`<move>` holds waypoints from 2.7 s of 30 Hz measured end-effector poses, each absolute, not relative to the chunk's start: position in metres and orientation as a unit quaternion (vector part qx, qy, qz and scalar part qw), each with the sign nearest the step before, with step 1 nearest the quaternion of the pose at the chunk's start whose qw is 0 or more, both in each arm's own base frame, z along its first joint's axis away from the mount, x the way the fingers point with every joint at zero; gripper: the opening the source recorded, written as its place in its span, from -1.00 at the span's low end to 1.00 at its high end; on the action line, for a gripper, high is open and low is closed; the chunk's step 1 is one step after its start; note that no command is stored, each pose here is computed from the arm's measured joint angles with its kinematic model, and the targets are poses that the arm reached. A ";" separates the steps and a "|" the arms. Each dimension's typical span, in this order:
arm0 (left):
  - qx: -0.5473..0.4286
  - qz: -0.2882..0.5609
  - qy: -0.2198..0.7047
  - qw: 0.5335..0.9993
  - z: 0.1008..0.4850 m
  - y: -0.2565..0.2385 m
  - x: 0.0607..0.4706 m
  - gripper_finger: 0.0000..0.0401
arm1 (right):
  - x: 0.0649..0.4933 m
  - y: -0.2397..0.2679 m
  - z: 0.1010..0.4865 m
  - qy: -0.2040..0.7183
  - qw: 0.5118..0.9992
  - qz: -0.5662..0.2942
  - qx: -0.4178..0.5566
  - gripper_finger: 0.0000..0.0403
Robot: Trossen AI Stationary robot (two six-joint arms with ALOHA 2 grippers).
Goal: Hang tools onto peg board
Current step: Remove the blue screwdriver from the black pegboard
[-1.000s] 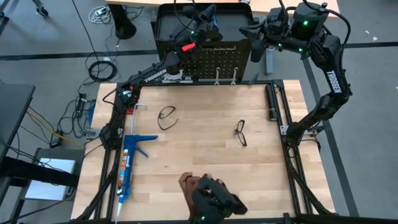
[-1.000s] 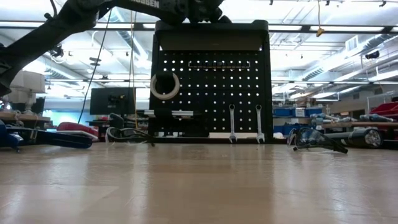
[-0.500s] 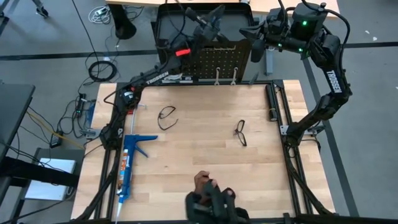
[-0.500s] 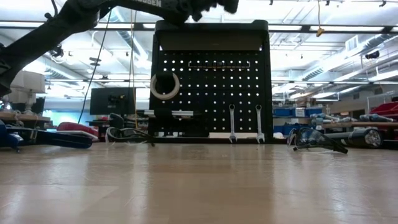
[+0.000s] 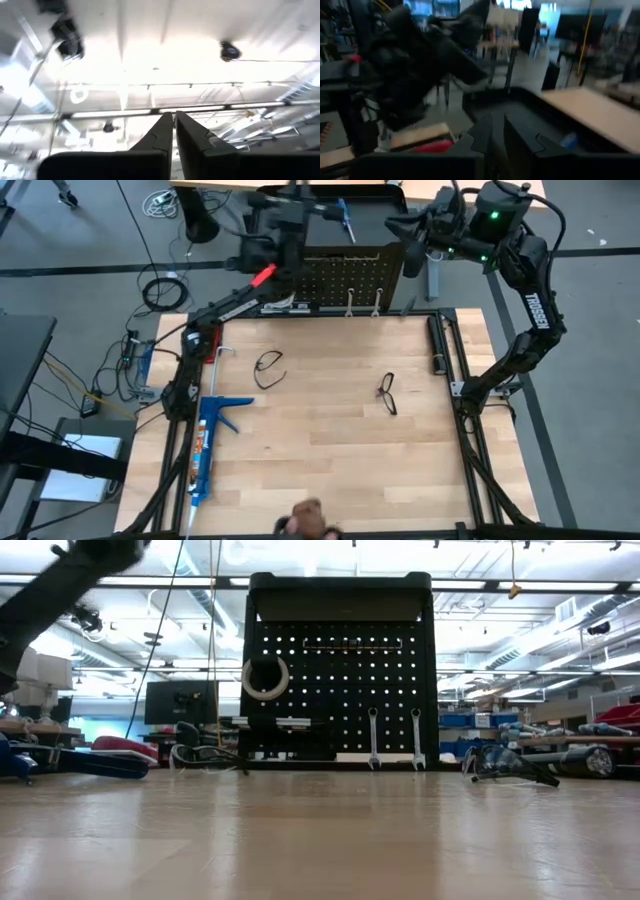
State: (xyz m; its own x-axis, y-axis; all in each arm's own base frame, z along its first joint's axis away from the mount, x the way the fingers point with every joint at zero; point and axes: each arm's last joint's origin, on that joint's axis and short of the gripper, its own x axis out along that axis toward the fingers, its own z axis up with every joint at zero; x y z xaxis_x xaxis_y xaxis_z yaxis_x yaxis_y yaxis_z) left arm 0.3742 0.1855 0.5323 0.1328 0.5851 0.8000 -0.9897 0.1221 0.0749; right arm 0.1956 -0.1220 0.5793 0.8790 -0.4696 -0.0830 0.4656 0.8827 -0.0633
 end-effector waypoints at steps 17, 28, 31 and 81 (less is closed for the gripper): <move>0.201 0.667 -0.156 0.701 0.605 0.071 0.302 -0.97 | 0.299 -0.187 0.555 -0.061 0.956 -0.263 -0.114 -0.18; 0.194 0.654 -0.126 0.720 0.624 0.033 0.268 -0.97 | 0.353 -0.251 0.497 -0.038 0.911 -0.400 -0.089 -0.06; 0.193 0.655 -0.117 0.721 0.625 0.030 0.265 -0.97 | 0.351 -0.259 0.486 0.007 0.897 -0.438 -0.063 -0.06; 0.195 0.656 -0.110 0.721 0.627 0.029 0.261 -0.97 | 0.274 -0.295 0.463 0.192 0.883 -0.416 0.103 -0.22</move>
State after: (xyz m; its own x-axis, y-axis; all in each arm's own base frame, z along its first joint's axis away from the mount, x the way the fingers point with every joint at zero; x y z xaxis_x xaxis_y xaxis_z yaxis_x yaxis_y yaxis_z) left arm 0.2612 0.0287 0.6270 0.1146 0.9030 0.4141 -0.9887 0.0631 0.1361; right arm 0.2741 -0.2950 0.4626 0.5804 -0.6950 -0.4243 0.7743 0.6324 0.0233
